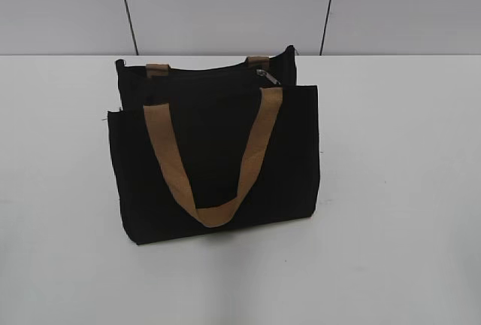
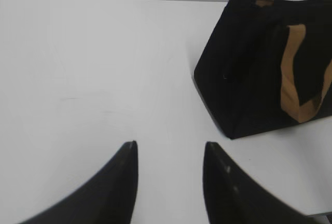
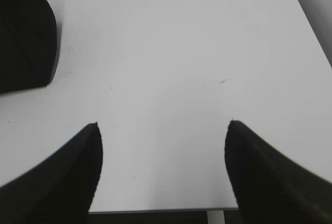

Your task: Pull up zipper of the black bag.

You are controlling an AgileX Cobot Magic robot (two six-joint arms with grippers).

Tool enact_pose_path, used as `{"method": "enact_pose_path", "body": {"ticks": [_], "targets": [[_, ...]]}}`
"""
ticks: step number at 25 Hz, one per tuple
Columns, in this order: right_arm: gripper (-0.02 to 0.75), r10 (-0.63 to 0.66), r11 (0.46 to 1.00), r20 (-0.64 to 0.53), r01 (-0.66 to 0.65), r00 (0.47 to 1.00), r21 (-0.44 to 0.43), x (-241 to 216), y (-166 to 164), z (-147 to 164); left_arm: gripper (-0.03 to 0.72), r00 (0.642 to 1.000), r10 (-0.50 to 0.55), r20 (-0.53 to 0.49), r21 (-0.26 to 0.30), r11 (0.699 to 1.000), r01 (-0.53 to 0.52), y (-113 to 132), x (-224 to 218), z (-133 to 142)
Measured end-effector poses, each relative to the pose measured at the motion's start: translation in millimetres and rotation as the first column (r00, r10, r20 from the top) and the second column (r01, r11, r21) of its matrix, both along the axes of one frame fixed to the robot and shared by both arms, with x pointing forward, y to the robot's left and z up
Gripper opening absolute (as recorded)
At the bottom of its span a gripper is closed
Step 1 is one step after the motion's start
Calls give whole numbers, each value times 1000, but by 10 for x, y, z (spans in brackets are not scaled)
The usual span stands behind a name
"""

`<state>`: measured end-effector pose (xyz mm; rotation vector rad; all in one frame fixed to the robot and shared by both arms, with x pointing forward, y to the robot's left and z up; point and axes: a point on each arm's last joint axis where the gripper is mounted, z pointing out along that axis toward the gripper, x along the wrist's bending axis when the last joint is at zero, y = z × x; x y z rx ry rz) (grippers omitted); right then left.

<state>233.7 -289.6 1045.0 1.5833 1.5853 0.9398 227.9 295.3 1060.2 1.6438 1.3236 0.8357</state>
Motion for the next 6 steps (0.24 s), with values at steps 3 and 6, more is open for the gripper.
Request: {"method": "enact_pose_path", "body": {"ticks": [3,6], "targets": [[566,0,1000,0,0,1000,0,0,0,0,285,1000,4,1,5,1000,-4,5,1,0],[566,-1,1000,1,1,1000,1,0,0,1,262,1000,6,1,5,1000,-6,7,1,0]]}}
